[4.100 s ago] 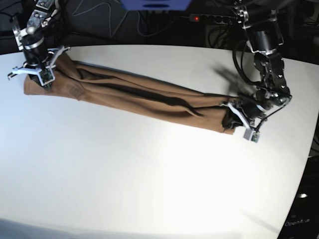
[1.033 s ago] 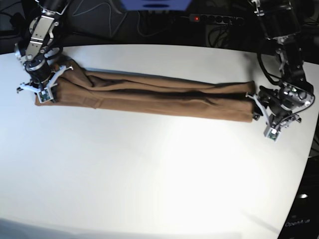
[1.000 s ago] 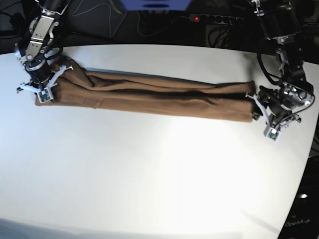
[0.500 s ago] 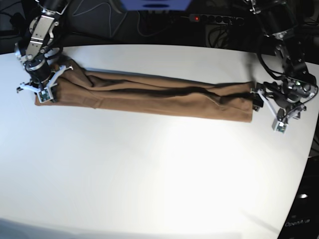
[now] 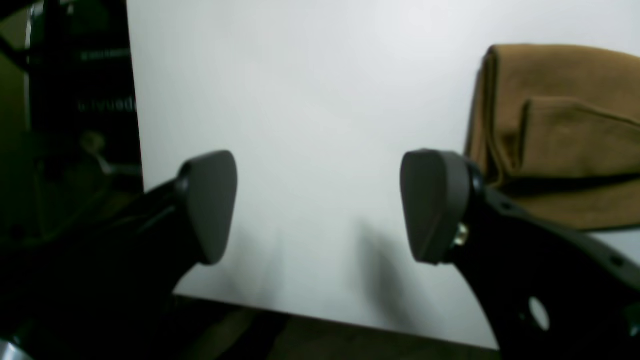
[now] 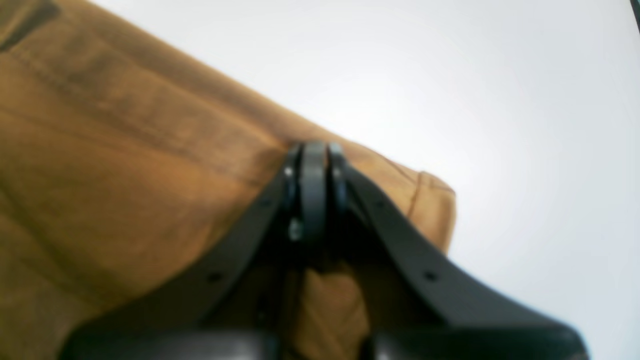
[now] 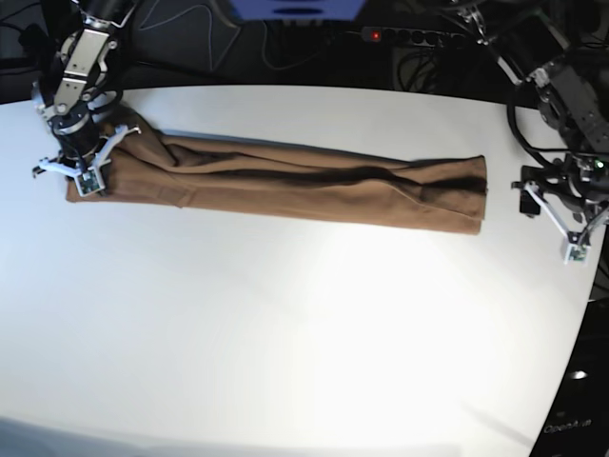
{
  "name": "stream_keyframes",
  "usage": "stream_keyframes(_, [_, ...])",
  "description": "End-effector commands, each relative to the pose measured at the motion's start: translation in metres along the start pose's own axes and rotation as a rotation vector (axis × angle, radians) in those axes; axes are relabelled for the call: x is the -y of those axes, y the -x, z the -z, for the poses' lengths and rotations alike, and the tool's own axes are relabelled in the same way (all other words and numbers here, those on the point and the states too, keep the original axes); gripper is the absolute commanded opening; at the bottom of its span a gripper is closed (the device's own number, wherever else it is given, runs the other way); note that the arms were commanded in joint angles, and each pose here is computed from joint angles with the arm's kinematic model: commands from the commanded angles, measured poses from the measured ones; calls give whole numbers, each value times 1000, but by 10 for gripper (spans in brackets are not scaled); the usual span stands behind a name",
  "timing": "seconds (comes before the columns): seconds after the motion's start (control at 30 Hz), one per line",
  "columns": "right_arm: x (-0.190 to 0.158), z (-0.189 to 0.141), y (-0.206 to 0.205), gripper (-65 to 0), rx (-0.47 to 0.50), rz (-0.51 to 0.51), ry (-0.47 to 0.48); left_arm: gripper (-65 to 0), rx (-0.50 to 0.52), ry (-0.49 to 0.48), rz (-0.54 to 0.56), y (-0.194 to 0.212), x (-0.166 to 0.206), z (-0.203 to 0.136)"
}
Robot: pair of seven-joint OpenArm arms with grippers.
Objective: Fold the T-shirt properly
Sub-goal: 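Regrasp the strip end with the left gripper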
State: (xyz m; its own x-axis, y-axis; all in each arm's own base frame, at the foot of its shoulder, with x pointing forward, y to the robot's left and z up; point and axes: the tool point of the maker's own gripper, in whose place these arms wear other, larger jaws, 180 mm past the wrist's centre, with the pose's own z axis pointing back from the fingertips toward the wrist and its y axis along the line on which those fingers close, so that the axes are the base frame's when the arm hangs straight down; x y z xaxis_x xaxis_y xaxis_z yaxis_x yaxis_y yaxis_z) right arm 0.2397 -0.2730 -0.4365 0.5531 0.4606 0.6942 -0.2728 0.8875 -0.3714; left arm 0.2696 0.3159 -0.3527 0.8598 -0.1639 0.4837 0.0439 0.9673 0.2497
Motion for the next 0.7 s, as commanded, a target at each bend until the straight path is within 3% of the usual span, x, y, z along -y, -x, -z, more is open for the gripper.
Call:
stream_keyframes(0.0, [2,-1,11,-643,-62,-31,-6,-160,70,8,0,-21,-1,-5])
stream_keyframes(0.33, [0,-1,10,-643,-61,-29,-7,-157,-10,296,-139,9,52,41])
stream_keyframes(0.67, [1,-1,11,-643,-63,-30,-7,-155,0,355,-169,8,62,42])
